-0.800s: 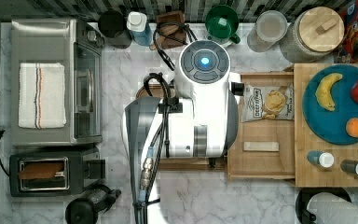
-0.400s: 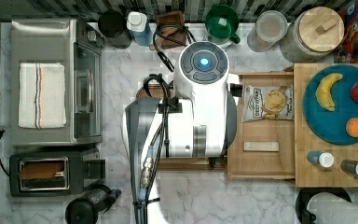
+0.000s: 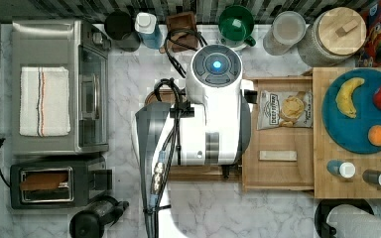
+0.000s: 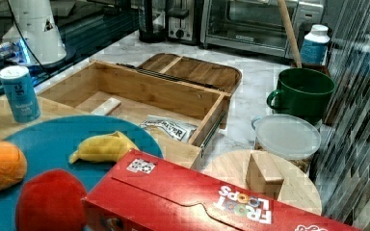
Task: Pick up the butter.
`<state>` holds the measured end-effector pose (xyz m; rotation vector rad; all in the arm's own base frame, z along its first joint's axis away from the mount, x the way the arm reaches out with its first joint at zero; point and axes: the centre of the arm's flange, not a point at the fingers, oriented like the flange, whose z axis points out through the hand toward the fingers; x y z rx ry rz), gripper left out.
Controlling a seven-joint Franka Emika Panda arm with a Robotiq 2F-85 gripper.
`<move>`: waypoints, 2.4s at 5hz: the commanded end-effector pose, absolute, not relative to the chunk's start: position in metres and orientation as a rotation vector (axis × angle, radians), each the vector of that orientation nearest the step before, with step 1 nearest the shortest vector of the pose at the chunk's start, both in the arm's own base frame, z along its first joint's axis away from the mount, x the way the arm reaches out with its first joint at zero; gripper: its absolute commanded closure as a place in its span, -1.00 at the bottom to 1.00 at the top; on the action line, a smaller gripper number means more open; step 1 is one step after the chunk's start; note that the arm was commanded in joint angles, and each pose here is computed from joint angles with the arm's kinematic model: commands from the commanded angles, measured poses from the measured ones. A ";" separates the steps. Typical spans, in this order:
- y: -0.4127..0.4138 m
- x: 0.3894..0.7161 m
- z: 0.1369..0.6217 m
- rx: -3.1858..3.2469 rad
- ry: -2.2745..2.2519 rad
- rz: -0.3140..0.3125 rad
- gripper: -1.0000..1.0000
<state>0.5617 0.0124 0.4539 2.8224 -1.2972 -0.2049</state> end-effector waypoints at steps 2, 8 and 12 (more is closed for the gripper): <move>-0.108 0.521 0.469 2.791 -1.494 -0.143 1.00; -0.205 0.480 0.428 2.327 -1.983 -0.063 -1.00; -0.226 0.450 0.350 2.247 -2.113 -0.118 -1.00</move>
